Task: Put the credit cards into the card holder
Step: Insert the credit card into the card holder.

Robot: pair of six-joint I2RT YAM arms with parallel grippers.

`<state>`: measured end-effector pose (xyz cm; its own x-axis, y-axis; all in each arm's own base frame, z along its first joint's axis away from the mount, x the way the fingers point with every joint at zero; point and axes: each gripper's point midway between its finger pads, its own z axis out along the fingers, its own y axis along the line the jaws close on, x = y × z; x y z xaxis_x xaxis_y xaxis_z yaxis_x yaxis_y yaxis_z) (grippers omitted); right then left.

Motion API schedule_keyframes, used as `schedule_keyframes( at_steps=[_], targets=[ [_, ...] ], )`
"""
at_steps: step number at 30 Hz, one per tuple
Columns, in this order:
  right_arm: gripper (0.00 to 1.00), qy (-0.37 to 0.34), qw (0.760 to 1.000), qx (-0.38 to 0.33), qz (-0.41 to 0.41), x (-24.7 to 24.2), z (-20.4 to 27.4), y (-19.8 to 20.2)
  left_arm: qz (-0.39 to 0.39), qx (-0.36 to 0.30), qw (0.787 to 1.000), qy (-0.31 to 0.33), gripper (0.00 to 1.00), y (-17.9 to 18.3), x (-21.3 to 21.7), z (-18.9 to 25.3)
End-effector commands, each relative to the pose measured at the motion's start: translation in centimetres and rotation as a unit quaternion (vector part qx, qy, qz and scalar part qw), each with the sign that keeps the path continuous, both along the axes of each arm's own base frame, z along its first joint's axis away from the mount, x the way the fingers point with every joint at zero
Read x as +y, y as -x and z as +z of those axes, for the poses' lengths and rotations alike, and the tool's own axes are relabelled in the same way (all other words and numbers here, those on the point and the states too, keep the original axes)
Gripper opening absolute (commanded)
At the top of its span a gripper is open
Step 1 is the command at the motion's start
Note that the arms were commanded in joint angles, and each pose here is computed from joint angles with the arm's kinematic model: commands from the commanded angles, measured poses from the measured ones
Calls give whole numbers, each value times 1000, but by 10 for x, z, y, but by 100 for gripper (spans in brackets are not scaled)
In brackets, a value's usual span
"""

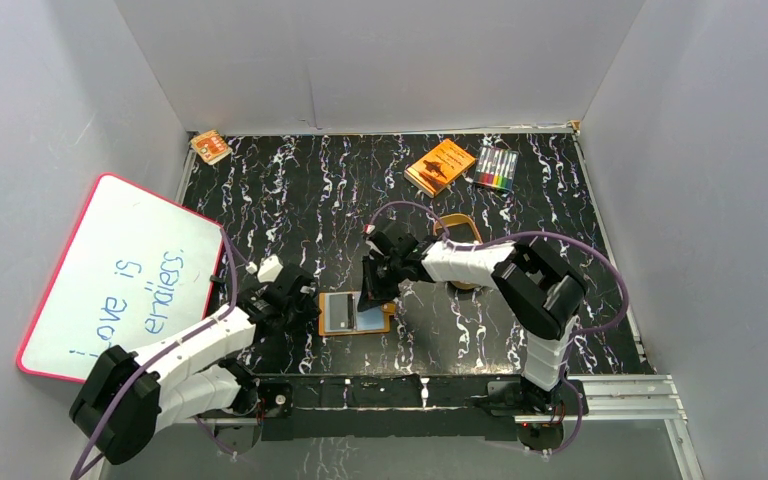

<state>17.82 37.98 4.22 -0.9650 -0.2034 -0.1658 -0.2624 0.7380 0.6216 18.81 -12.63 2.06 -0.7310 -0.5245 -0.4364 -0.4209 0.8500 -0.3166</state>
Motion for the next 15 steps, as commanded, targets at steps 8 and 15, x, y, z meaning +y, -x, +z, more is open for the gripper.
schedule_keyframes(
  at_steps=[8,15],
  targets=[
    [0,4,1000,0,24,25,-4,-4,-12,58,998,-14,29,28,10,-28],
    [0,1,1000,2,30,32,-4,-3,-16,61,998,-9,20,30,8,-31]
  ],
)
